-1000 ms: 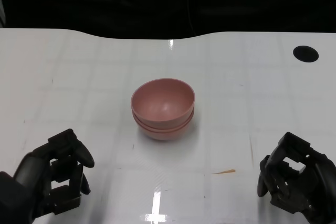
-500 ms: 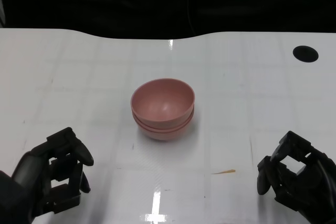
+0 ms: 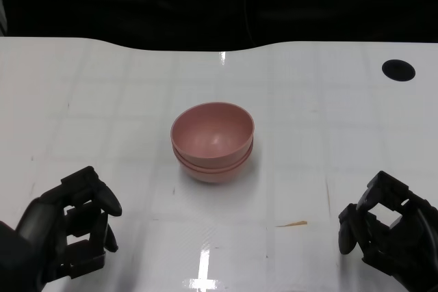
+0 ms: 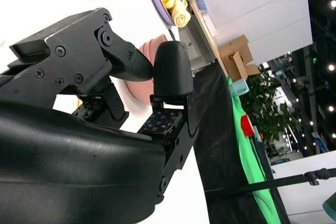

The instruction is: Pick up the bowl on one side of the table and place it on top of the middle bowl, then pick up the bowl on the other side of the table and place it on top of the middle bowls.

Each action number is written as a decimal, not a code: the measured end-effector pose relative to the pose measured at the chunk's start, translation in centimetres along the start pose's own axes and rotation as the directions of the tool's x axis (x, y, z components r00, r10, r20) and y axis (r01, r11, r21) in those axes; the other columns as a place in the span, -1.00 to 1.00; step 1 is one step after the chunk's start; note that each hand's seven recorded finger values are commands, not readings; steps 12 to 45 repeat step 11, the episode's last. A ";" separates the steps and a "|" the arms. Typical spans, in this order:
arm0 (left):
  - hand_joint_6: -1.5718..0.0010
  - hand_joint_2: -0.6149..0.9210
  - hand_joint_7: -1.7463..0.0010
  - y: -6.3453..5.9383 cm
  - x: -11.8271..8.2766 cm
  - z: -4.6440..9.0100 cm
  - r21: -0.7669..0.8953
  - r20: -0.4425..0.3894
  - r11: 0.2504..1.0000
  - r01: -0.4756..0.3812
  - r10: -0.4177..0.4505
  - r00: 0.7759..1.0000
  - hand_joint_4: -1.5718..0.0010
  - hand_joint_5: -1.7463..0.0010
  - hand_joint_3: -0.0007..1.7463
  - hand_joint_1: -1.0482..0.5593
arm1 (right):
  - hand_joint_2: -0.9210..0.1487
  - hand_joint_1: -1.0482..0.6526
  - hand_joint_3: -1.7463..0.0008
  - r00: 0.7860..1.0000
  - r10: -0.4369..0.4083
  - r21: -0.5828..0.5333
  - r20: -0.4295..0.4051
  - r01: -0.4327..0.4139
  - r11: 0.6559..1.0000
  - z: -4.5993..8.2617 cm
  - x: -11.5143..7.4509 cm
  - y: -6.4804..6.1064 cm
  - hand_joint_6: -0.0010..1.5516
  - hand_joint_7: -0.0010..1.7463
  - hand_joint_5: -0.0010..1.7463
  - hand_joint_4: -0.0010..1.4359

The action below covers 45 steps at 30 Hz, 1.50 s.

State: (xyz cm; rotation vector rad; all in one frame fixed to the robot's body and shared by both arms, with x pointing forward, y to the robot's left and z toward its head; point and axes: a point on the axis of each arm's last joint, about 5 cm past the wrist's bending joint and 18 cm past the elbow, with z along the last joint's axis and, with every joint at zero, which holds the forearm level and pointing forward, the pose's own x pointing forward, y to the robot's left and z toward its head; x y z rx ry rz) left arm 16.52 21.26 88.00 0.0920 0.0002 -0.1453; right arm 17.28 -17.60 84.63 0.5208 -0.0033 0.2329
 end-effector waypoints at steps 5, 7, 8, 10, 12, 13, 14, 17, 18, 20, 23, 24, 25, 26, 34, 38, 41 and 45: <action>0.29 0.65 -1.00 0.0 0.0 0.0 0.000 0.000 1.000 0.000 0.000 1.000 0.06 -1.00 0.39 0.51 | -0.28 0.16 -0.26 1.000 0.003 -0.001 0.000 -0.003 1.000 0.0 0.0 0.0 0.00 0.68 1.00 0.24; 0.29 0.65 -1.00 0.0 0.0 0.0 0.000 0.000 1.000 0.000 0.000 1.000 0.06 -1.00 0.39 0.51 | -0.29 0.16 -0.25 1.000 0.004 -0.001 0.000 -0.004 1.000 0.0 0.0 0.0 0.00 0.68 1.00 0.24; 0.29 0.65 -1.00 0.0 0.0 0.0 0.000 0.000 1.000 0.000 0.000 1.000 0.06 -1.00 0.39 0.51 | -0.29 0.16 -0.25 1.000 0.005 -0.001 0.000 -0.005 1.000 0.0 0.0 0.0 0.00 0.68 1.00 0.24; 0.29 0.65 -1.00 0.0 0.0 0.0 0.000 0.000 1.000 0.000 0.000 1.000 0.06 -1.00 0.39 0.51 | -0.29 0.16 -0.25 1.000 0.006 -0.002 -0.001 -0.006 1.000 0.0 0.0 0.0 0.00 0.68 1.00 0.24; 0.29 0.65 -1.00 0.0 0.0 0.0 0.000 0.000 1.000 0.000 0.000 1.000 0.06 -1.00 0.40 0.51 | -0.29 0.16 -0.25 1.000 0.006 -0.002 -0.001 -0.006 1.000 0.0 0.0 0.0 0.00 0.68 1.00 0.24; 0.29 0.65 -1.00 0.0 0.0 0.0 0.000 0.000 1.000 0.000 0.000 1.000 0.06 -1.00 0.40 0.51 | -0.29 0.16 -0.25 1.000 0.006 -0.002 -0.001 -0.006 1.000 0.0 0.0 0.0 0.00 0.68 1.00 0.24; 0.29 0.65 -1.00 0.0 0.0 0.0 0.000 0.000 1.000 0.000 0.000 1.000 0.06 -1.00 0.40 0.51 | -0.29 0.16 -0.25 1.000 0.006 -0.002 -0.001 -0.006 1.000 0.0 0.0 0.0 0.00 0.68 1.00 0.24; 0.29 0.65 -1.00 0.0 0.0 0.0 0.000 0.000 1.000 0.000 0.000 1.000 0.06 -1.00 0.40 0.51 | -0.29 0.16 -0.25 1.000 0.006 -0.002 -0.001 -0.006 1.000 0.0 0.0 0.0 0.00 0.68 1.00 0.24; 0.29 0.65 -1.00 0.0 0.0 0.0 0.000 0.000 1.000 0.000 0.000 1.000 0.06 -1.00 0.40 0.51 | -0.29 0.16 -0.25 1.000 0.006 -0.002 -0.001 -0.006 1.000 0.0 0.0 0.0 0.00 0.68 1.00 0.24; 0.29 0.65 -1.00 0.0 0.0 0.0 0.000 0.000 1.000 0.000 0.000 1.000 0.06 -1.00 0.40 0.51 | -0.29 0.16 -0.25 1.000 0.006 -0.002 -0.001 -0.006 1.000 0.0 0.0 0.0 0.00 0.68 1.00 0.24; 0.29 0.65 -1.00 0.0 0.0 0.0 0.000 0.000 1.000 0.000 0.000 1.000 0.06 -1.00 0.40 0.51 | -0.29 0.16 -0.25 1.000 0.006 -0.002 -0.001 -0.006 1.000 0.0 0.0 0.0 0.00 0.68 1.00 0.24; 0.29 0.65 -1.00 0.0 0.0 0.0 0.000 0.000 1.000 0.000 0.000 1.000 0.06 -1.00 0.40 0.51 | -0.29 0.16 -0.25 1.000 0.006 -0.002 -0.001 -0.006 1.000 0.0 0.0 0.0 0.00 0.68 1.00 0.24; 0.29 0.65 -1.00 0.0 0.0 0.0 0.000 0.000 1.000 0.000 0.000 1.000 0.06 -1.00 0.40 0.51 | -0.29 0.16 -0.25 1.000 0.006 -0.002 -0.001 -0.006 1.000 0.0 0.0 0.0 0.00 0.68 1.00 0.24; 0.29 0.65 -1.00 0.0 0.0 0.0 0.000 0.000 1.000 0.000 0.000 1.000 0.06 -1.00 0.40 0.51 | -0.29 0.16 -0.25 1.000 0.006 -0.002 -0.001 -0.006 1.000 0.0 0.0 0.0 0.00 0.68 1.00 0.24; 0.29 0.65 -1.00 0.0 0.0 0.0 0.000 0.000 1.000 0.000 0.000 1.000 0.06 -1.00 0.40 0.51 | -0.29 0.16 -0.25 1.000 0.006 -0.002 -0.001 -0.006 1.000 0.0 0.0 0.0 0.00 0.68 1.00 0.24; 0.29 0.65 -1.00 0.0 0.0 0.0 0.000 0.000 1.000 0.000 0.000 1.000 0.06 -1.00 0.40 0.51 | -0.29 0.16 -0.25 1.000 0.006 -0.002 -0.001 -0.006 1.000 0.0 0.0 0.0 0.00 0.68 1.00 0.24; 0.29 0.65 -1.00 0.0 0.0 0.0 0.000 0.000 1.000 0.000 0.000 1.000 0.06 -1.00 0.40 0.51 | -0.29 0.16 -0.25 1.000 0.006 -0.002 -0.001 -0.006 1.000 0.0 0.0 0.0 0.00 0.68 1.00 0.24; 0.29 0.65 -1.00 0.0 0.0 0.0 0.000 0.000 1.000 0.000 0.000 1.000 0.06 -1.00 0.40 0.51 | -0.29 0.16 -0.25 1.000 0.006 -0.002 -0.001 -0.006 1.000 0.0 0.0 0.0 0.00 0.68 1.00 0.24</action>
